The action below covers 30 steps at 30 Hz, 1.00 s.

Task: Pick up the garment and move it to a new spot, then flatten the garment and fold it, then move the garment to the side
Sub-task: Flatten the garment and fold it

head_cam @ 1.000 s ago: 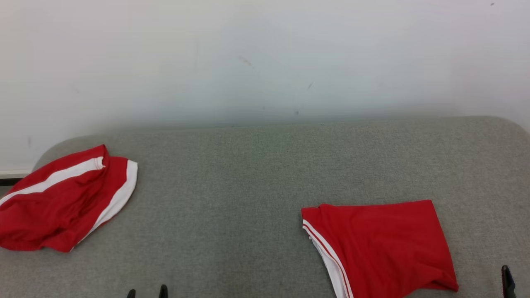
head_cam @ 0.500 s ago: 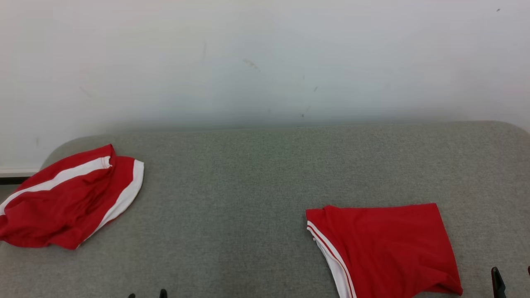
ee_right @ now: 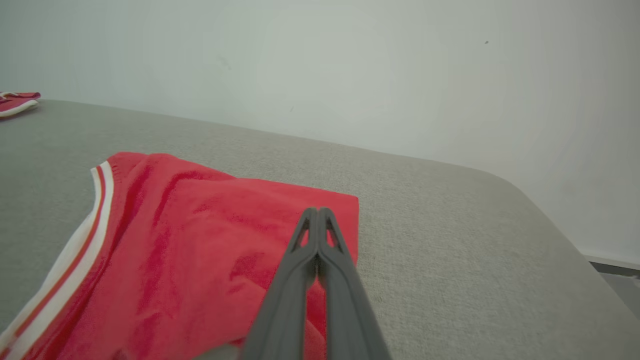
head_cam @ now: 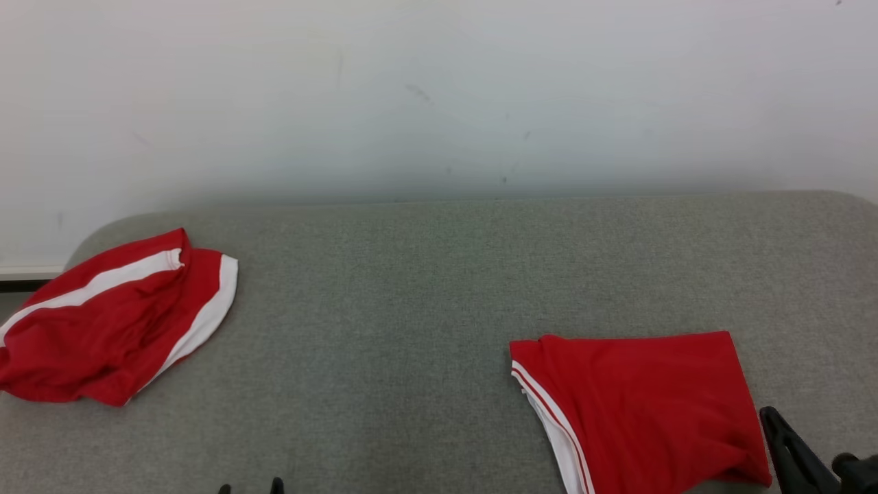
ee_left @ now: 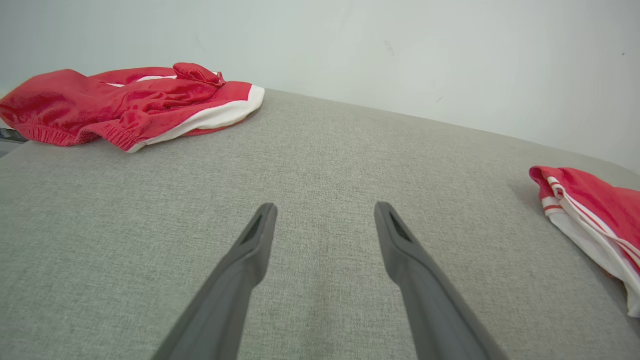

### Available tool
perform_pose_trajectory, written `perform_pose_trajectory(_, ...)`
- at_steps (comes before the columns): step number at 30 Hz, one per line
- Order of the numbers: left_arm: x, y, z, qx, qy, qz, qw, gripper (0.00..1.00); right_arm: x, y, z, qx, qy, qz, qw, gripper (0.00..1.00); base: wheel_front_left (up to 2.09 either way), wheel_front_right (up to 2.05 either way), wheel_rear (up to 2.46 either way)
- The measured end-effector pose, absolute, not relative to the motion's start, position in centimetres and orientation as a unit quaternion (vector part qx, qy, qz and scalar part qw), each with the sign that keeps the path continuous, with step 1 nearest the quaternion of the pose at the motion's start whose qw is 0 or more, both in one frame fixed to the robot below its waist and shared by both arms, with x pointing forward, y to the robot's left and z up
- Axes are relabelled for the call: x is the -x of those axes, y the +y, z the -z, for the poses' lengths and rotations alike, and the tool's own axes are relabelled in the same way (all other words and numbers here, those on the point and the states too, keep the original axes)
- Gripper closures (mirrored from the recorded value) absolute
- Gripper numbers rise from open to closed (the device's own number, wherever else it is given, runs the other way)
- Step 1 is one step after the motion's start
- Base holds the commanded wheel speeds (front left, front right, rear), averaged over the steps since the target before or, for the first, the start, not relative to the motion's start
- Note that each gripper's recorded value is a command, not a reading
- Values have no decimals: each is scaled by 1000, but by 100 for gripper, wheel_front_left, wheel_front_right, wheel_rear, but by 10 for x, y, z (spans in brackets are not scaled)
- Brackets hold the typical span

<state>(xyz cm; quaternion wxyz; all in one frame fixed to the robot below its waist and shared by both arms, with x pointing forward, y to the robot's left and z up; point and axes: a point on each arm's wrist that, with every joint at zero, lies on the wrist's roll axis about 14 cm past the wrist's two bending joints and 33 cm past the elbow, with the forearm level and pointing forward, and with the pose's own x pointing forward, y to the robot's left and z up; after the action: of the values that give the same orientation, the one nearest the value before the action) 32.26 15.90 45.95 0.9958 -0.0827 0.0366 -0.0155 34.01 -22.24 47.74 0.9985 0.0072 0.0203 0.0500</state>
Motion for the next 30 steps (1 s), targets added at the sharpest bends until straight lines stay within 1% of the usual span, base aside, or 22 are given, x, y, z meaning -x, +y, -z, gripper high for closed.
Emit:
perform_pose_trajectory(5,-322,154,-455,85,45,22,995,0,-361,-203,-448,6,87,-82,993,100,0,0,0)
perform_pose_trajectory(6,-322,154,-455,85,45,22,995,0,-361,-203,-448,6,87,-82,993,100,0,0,0)
perform_pose_trajectory(8,-322,155,-454,86,47,21,995,0,-362,-196,-435,3,111,-88,990,100,0,0,0)
perform_pose_trajectory(13,-320,161,-451,85,51,10,995,0,-350,-185,-401,-12,167,-97,981,100,0,0,0)
perform_pose_trajectory(20,-322,161,-449,84,54,11,995,0,-333,-189,-379,-19,204,-89,975,100,0,0,0)
perform_pose_trajectory(30,-328,153,-452,84,50,23,995,0,-319,-190,-368,-40,216,-72,973,100,0,0,0)
